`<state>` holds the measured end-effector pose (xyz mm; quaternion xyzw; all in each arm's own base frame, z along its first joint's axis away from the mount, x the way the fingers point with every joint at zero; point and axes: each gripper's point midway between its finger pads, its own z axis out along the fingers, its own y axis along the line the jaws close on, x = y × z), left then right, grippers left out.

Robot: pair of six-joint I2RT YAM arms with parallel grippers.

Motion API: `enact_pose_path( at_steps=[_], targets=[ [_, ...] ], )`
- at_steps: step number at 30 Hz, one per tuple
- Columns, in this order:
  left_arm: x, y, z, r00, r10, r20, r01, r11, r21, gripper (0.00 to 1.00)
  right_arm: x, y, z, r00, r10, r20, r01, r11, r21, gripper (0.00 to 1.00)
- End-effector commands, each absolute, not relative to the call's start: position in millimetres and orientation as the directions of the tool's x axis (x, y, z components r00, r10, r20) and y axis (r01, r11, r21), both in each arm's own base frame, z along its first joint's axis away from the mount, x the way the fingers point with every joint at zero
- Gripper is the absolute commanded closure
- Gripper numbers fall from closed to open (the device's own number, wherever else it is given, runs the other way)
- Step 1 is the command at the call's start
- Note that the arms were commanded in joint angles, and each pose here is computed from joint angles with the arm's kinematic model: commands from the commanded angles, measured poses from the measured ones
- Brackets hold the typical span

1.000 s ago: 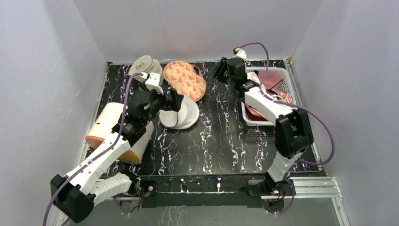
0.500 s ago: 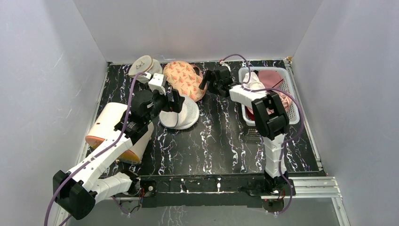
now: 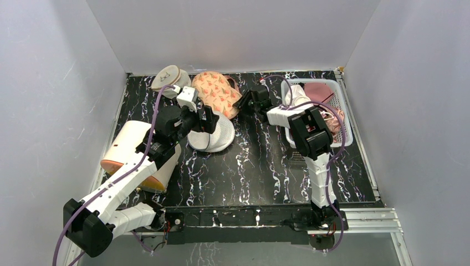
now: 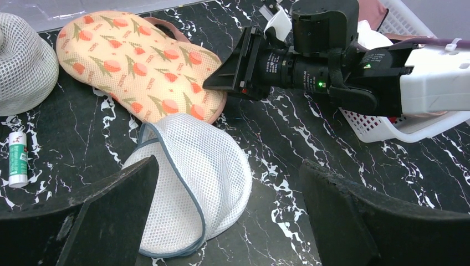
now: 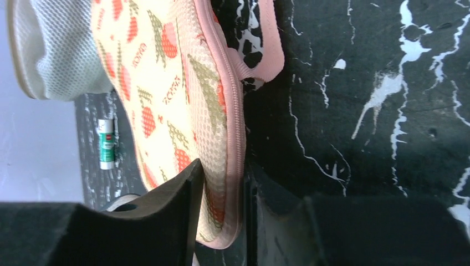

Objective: Unzip the laundry bag and remove the bra

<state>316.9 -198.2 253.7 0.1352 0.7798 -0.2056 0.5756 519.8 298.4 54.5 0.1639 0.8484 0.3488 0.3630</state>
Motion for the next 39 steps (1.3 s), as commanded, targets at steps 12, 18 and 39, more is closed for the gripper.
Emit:
enact_pose_path(
  at_steps=[12,18,39],
  targets=[
    [316,-207,277,-0.261,-0.06,-0.963,0.486,0.854,-0.185,0.02,498,213,171,-0.529,0.555,-0.642,-0.079,0.721,0.688,0.99],
    [317,-215,271,-0.296,-0.055,-0.954,0.505,0.839,-0.205,0.02,437,199,187,-0.567,0.496,-0.658,-0.111,0.745,0.658,0.99],
    [277,-260,130,-0.82,-0.19,-0.54,0.233,0.751,-0.618,0.02,269,148,233,-0.671,0.26,-0.695,-0.196,0.842,0.503,0.96]
  ],
)
